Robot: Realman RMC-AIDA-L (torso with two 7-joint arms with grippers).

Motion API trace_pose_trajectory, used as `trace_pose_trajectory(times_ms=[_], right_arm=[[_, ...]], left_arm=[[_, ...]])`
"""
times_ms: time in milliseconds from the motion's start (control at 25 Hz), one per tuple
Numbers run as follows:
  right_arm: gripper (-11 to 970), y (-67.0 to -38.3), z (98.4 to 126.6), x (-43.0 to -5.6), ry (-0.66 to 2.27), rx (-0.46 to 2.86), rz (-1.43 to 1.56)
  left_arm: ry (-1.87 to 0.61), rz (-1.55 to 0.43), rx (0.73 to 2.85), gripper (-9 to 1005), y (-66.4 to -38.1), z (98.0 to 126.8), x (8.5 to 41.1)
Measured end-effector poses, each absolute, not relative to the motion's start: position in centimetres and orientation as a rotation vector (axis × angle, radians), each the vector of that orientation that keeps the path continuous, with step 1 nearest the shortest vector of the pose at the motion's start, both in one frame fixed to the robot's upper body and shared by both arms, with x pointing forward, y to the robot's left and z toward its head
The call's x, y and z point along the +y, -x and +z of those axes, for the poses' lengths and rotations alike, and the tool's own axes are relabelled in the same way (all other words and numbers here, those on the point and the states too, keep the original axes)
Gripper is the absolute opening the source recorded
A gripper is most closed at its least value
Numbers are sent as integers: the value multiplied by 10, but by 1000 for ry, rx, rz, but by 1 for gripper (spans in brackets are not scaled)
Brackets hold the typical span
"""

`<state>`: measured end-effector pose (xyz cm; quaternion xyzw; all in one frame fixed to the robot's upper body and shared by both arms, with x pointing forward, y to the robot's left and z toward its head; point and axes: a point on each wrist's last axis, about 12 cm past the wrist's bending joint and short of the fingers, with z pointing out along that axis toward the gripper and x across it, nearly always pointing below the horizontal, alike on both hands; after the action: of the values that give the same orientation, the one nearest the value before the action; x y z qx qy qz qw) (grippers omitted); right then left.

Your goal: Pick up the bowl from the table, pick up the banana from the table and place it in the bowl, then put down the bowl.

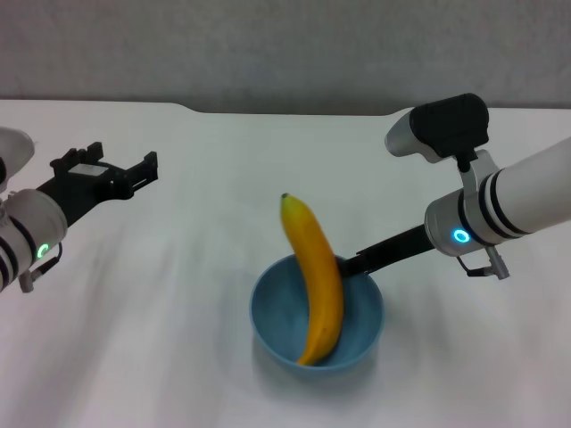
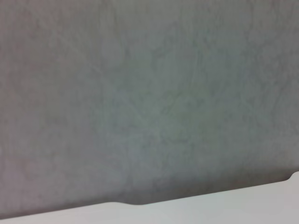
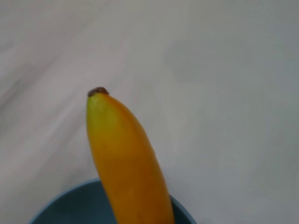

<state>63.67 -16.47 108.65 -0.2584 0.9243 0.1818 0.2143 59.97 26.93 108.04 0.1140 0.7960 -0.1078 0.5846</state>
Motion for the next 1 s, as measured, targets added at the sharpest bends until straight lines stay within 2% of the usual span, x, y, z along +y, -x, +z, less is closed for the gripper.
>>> trace_pose_trajectory(times_ms=[360, 760, 1000], right_arm=[[728, -621, 1100, -170, 747, 2465, 564], [878, -607, 1112, -194, 718, 2319, 527], [873, -596, 1107, -213, 603, 2148, 372]], left_arm=[[-173, -320, 1848, 887, -594, 1074, 287], [-51, -414, 1775, 882, -577, 1065, 323], [-70, -371, 1788, 879, -572, 1057, 327]])
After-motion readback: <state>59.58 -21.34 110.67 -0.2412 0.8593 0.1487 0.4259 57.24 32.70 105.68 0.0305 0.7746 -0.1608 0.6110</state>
